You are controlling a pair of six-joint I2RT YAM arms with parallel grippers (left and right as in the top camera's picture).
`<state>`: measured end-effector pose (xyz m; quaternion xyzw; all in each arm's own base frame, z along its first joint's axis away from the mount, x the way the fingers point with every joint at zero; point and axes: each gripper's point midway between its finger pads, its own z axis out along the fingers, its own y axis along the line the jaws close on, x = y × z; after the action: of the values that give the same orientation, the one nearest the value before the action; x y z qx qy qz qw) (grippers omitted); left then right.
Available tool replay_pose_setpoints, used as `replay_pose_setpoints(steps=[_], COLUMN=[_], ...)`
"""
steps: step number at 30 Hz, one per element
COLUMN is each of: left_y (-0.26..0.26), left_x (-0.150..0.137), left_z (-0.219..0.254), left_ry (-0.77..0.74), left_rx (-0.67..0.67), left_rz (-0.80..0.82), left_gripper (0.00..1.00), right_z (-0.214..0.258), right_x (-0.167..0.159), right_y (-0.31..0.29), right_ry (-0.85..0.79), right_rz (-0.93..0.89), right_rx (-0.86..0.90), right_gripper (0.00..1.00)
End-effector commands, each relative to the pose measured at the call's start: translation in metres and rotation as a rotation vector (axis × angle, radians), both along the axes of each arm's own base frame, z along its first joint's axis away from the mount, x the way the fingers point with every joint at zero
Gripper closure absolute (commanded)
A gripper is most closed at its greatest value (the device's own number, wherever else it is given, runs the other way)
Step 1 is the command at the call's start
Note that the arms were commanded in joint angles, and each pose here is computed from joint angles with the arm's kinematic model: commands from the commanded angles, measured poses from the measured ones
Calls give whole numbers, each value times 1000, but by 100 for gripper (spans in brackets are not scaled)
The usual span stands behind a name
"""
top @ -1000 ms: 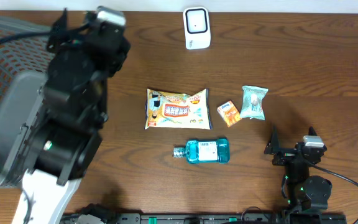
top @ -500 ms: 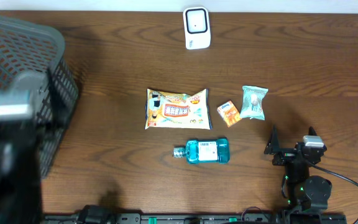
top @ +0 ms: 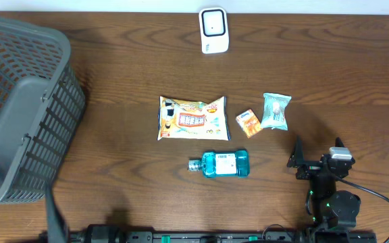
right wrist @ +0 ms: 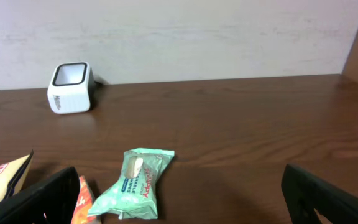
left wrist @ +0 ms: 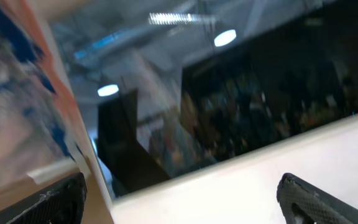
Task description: Scan the item barcode
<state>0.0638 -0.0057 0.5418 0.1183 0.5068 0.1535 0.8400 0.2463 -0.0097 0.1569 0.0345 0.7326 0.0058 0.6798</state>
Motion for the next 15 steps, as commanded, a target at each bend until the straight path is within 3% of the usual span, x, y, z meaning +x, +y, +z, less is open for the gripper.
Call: replay_pose_setpoints(steps=[1, 7, 15], left_y=[-3, -7, -10], left_x=[-35, -71, -92], left_z=[-2, -6, -11], left_ry=[-77, -161, -208], left_rx=[-4, 8, 19], left_rz=[-24, -45, -73], left_gripper=[2, 2, 2], right_z=[0, 0, 0], right_x=[0, 0, 0], right_y=[-1, -1, -1], right_ry=[1, 1, 0], right_rz=[-7, -7, -7], right_rx=[-13, -13, -13], right_gripper=[1, 1, 1])
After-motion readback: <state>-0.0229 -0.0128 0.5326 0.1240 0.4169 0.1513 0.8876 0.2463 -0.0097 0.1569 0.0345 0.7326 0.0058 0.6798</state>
